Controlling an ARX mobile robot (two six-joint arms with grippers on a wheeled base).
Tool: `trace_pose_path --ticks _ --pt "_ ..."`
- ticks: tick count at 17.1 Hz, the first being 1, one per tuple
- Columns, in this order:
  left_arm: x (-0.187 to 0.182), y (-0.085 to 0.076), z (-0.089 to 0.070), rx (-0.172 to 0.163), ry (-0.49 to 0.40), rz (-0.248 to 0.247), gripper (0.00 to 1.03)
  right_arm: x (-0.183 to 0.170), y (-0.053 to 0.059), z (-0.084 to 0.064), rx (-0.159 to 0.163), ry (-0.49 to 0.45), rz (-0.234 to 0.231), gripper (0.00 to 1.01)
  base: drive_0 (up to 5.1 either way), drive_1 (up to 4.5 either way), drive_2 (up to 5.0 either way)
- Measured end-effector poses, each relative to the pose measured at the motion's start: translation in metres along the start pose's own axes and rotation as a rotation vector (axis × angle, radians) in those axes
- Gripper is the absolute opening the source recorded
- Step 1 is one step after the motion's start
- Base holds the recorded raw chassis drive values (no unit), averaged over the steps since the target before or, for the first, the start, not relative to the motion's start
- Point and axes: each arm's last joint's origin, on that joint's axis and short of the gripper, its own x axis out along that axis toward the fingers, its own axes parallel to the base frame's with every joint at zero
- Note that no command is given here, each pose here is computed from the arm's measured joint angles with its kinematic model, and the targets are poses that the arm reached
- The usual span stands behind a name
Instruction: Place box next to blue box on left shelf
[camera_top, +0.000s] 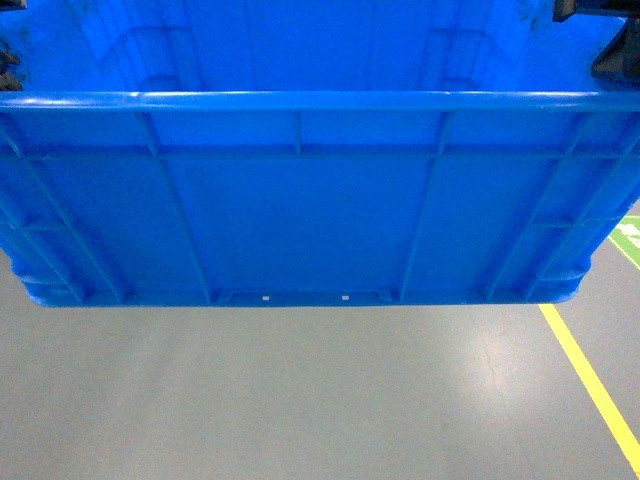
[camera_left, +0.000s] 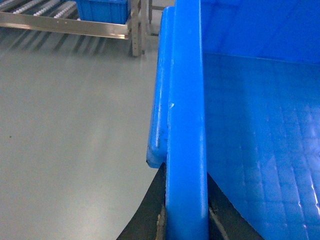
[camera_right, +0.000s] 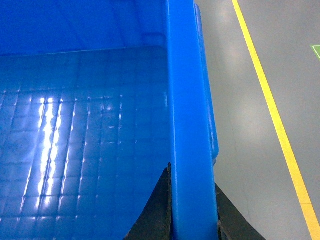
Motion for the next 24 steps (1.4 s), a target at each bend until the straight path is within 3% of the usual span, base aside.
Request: trace_pose_path --ticks 24 --pt "0.0 0.0001 -0.0007 0.0 0.007 0.001 0.08 0.0 -0.0001 -0.0007 -0.001 0.007 -0.001 0.09 0.0 4.29 -4.3"
